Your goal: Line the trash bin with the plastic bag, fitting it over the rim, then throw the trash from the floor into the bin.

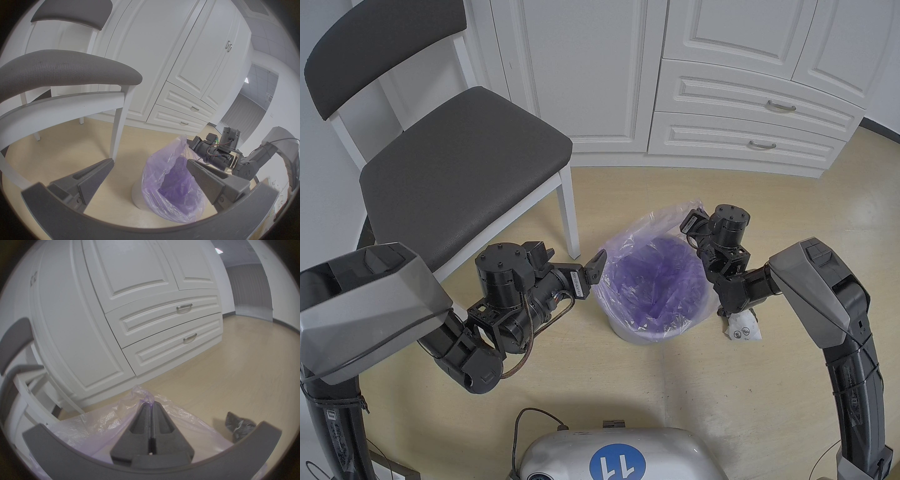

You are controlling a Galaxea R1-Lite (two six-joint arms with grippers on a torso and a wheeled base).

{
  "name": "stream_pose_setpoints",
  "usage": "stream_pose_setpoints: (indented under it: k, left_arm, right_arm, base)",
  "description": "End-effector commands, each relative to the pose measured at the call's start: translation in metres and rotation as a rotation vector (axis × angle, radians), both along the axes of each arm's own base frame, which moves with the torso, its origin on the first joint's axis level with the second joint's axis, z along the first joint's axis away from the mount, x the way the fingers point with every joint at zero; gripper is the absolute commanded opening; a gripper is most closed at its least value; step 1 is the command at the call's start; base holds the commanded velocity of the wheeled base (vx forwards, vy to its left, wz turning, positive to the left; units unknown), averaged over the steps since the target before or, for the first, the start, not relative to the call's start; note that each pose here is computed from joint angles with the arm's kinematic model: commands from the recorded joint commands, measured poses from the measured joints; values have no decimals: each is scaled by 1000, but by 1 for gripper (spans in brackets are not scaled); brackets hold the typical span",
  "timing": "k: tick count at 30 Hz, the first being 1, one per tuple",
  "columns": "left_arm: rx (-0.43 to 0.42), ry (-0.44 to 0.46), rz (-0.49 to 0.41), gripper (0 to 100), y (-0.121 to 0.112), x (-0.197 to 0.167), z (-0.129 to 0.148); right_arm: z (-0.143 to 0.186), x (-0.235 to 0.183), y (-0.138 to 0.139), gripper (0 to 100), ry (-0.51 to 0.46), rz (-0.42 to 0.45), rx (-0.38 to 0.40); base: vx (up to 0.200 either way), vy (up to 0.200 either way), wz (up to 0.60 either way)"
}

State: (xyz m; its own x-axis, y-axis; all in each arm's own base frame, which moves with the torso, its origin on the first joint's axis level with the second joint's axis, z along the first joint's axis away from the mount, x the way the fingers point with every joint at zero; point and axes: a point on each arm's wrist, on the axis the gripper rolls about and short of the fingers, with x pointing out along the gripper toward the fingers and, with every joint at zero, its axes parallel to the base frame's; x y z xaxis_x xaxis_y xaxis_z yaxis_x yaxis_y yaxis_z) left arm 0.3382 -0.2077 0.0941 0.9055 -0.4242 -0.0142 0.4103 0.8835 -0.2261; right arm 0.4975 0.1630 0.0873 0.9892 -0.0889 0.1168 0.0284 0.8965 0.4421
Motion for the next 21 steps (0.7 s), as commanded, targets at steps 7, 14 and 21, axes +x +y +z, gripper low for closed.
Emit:
stream_pose_setpoints:
  k: [7,14,21]
  left_arm:
    - [8,13,-5,100,-3,0,-6]
    - [12,19,-24,100,-9,-4,-9]
    - [27,37,-64,100,-24,-12,-26]
  right_arm:
    - [-20,8,26,0,-24,40,115]
    - [-2,5,32,100,-66,30,134]
    - [7,-4,30,100,-54,36,129]
  base:
    - [0,0,0]
    - [0,0,0]
    - [0,0,0]
